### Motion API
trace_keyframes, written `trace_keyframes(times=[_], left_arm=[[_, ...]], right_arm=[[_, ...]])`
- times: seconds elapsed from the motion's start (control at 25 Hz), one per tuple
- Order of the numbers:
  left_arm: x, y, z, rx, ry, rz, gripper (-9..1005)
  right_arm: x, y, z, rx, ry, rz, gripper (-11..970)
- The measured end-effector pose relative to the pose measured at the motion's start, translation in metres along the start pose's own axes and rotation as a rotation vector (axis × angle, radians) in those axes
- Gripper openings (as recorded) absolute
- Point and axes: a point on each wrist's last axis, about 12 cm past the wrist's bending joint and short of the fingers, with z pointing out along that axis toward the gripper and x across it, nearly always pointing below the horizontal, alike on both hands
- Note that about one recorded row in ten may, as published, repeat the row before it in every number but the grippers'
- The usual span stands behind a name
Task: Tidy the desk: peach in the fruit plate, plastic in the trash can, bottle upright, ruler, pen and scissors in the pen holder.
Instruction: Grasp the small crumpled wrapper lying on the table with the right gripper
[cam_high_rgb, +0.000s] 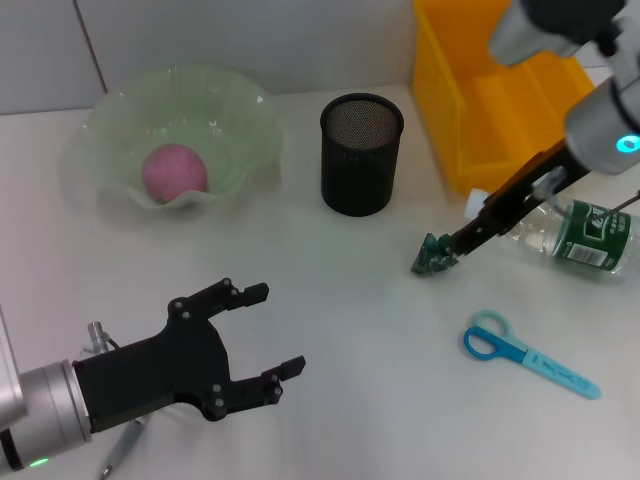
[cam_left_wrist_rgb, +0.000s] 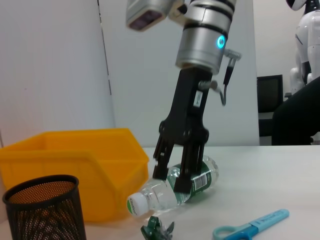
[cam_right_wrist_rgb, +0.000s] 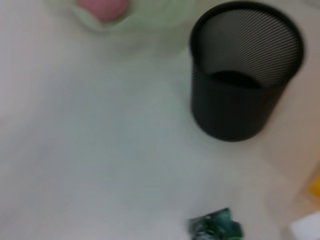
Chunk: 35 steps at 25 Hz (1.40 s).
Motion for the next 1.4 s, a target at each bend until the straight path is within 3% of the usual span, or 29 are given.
trace_keyframes(times=[0.52,1.2,1.4], left_arm=[[0.001,-0.001,0.001,0.016,0.003,0.0,832],[0.003,-0.002,0.001,0.02,0.009,-0.004,831],[0.002,-0.001,0.002,0.021,0.008,-0.002,830]], right_arm=[[-0.02,0.007,0.046,0.022,0.049,-0.029,806],[-0.023,0.012,0.067,0.019,0.093,-0.036,803],[-0.023,0.013,0.071,0.014,0.109,-0.035,710]])
